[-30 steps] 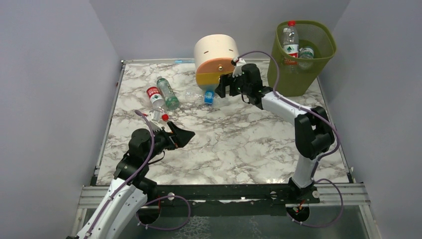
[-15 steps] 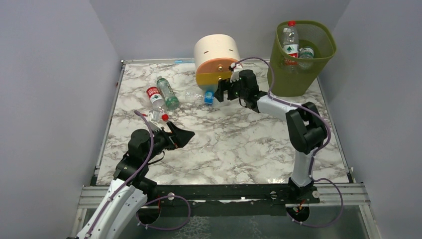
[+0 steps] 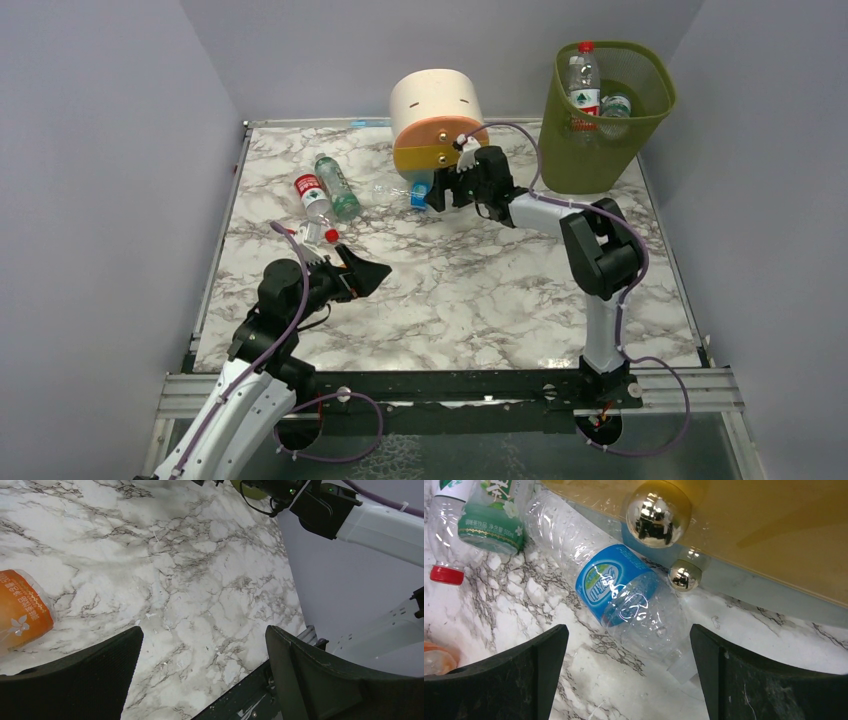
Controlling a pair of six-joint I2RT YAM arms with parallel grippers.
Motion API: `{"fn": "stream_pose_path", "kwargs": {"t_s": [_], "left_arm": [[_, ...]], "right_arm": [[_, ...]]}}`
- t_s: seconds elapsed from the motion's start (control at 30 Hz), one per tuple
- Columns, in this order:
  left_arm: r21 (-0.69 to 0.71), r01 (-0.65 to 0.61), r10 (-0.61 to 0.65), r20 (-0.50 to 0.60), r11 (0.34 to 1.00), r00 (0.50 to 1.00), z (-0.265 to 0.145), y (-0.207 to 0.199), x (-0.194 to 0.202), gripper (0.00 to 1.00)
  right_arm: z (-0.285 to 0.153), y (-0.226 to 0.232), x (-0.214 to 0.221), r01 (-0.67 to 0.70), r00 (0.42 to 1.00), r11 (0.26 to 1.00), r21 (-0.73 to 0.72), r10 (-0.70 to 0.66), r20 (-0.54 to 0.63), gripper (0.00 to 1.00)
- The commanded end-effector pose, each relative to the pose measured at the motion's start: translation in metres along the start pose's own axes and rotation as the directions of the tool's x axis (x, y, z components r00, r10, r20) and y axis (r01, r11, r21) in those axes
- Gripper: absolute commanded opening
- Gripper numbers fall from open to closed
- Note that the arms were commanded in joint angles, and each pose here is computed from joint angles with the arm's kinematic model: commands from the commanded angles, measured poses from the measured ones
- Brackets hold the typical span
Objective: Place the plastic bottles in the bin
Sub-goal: Adjust the plastic bottle at the center of the board.
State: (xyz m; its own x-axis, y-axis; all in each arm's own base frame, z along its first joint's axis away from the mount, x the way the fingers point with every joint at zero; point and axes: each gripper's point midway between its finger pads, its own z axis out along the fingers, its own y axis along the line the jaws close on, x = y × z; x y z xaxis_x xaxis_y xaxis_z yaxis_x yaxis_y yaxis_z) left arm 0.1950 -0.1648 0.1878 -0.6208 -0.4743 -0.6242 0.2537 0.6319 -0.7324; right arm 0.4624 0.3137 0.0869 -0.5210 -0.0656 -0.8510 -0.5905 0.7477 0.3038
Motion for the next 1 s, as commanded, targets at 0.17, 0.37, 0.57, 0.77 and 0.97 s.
{"fn": "stream_pose_path", "kwargs": {"t_s": [0.17, 0.37, 0.57, 0.77, 0.97], "left_arm": [[-0.015, -0.004, 0.004, 0.008, 1.0, 1.0, 0.0, 0.002, -0.003, 0.99], [-0.013, -0.008, 0.008, 0.003, 1.0, 1.0, 0.0, 0.002, -0.003, 0.99], [-0.014, -0.006, 0.006, 0.002, 1.0, 1.0, 0.001, 0.002, -0.003, 0.99], [-0.013, -0.006, 0.006, 0.003, 1.0, 1.0, 0.001, 0.002, -0.002, 0.99], [-0.012, -0.004, 0.004, -0.003, 1.0, 1.0, 0.004, 0.003, -0.001, 0.99]], "right_arm": [[0.01, 0.021, -0.008, 0.041, 0.999, 0.991, -0.13, -0.038, 0.026, 0.94], [0.012, 0.022, 0.002, 0.038, 0.999, 0.989, -0.14, -0.039, -0.005, 0.94], [0.007, 0.032, 0.007, 0.058, 0.998, 0.987, -0.152, -0.061, -0.017, 0.94], [-0.002, 0.049, 0.021, 0.067, 0.996, 0.984, -0.166, -0.076, -0.046, 0.94], [-0.01, 0.062, 0.036, 0.092, 0.992, 0.982, -0.166, -0.104, -0.066, 0.94]]}}
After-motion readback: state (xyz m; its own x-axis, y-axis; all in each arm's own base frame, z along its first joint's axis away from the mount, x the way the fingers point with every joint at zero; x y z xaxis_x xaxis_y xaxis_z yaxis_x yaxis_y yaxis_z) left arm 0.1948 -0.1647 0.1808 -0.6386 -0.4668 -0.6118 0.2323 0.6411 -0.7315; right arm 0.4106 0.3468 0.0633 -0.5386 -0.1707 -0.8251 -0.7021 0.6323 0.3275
